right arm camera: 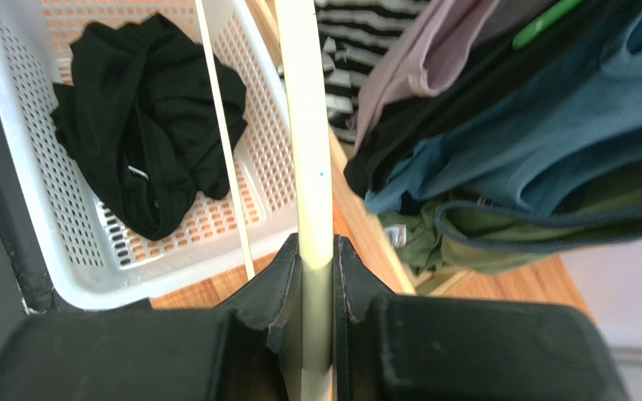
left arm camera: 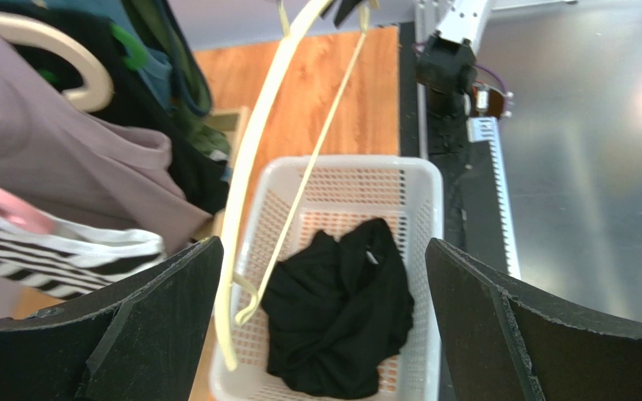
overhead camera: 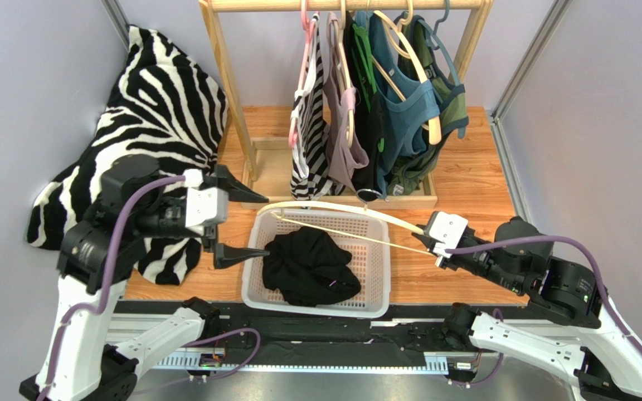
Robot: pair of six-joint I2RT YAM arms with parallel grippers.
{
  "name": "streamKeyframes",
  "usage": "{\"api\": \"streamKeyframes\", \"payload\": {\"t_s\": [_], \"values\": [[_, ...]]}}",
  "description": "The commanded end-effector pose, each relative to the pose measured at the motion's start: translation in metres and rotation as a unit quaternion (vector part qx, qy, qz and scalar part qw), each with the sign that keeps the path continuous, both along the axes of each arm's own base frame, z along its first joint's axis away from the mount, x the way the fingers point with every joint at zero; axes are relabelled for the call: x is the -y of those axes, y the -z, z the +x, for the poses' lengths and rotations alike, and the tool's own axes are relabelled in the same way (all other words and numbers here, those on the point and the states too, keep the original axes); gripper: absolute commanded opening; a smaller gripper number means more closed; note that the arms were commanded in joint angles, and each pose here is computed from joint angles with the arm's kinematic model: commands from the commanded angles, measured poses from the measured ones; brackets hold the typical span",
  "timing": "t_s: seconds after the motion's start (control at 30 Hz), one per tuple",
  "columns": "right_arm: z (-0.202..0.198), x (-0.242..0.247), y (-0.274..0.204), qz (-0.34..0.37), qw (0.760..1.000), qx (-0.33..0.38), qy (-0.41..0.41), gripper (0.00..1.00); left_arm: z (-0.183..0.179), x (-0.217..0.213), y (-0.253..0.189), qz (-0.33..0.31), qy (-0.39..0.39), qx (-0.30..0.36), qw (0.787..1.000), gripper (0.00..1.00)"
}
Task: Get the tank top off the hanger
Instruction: Place the hanger at the clothesline.
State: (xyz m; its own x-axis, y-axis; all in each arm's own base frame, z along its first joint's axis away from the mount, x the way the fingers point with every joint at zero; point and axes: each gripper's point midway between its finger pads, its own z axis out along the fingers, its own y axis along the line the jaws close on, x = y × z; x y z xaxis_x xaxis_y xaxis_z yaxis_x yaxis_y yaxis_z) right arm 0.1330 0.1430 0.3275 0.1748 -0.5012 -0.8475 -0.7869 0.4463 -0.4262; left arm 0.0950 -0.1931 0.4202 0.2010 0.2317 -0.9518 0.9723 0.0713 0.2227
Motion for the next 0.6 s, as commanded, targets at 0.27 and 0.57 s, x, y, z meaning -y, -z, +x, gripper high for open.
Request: {"api": "streamKeyframes", "payload": {"t_s": [0.27,0.57], "values": [[-0.022,-0.028,-0.041,0.046,0.989,0.070,-0.119,0.00,0.017,0.010,0.033,0.032,0.018,-0.028,0.999,0.78],[-0.020,-0.035,-0.056,0.062,0.987,0.080,-0.124,0.00,-0.011,0.009,0.054,0.039,0.066,-0.104,0.992,0.54]]}}
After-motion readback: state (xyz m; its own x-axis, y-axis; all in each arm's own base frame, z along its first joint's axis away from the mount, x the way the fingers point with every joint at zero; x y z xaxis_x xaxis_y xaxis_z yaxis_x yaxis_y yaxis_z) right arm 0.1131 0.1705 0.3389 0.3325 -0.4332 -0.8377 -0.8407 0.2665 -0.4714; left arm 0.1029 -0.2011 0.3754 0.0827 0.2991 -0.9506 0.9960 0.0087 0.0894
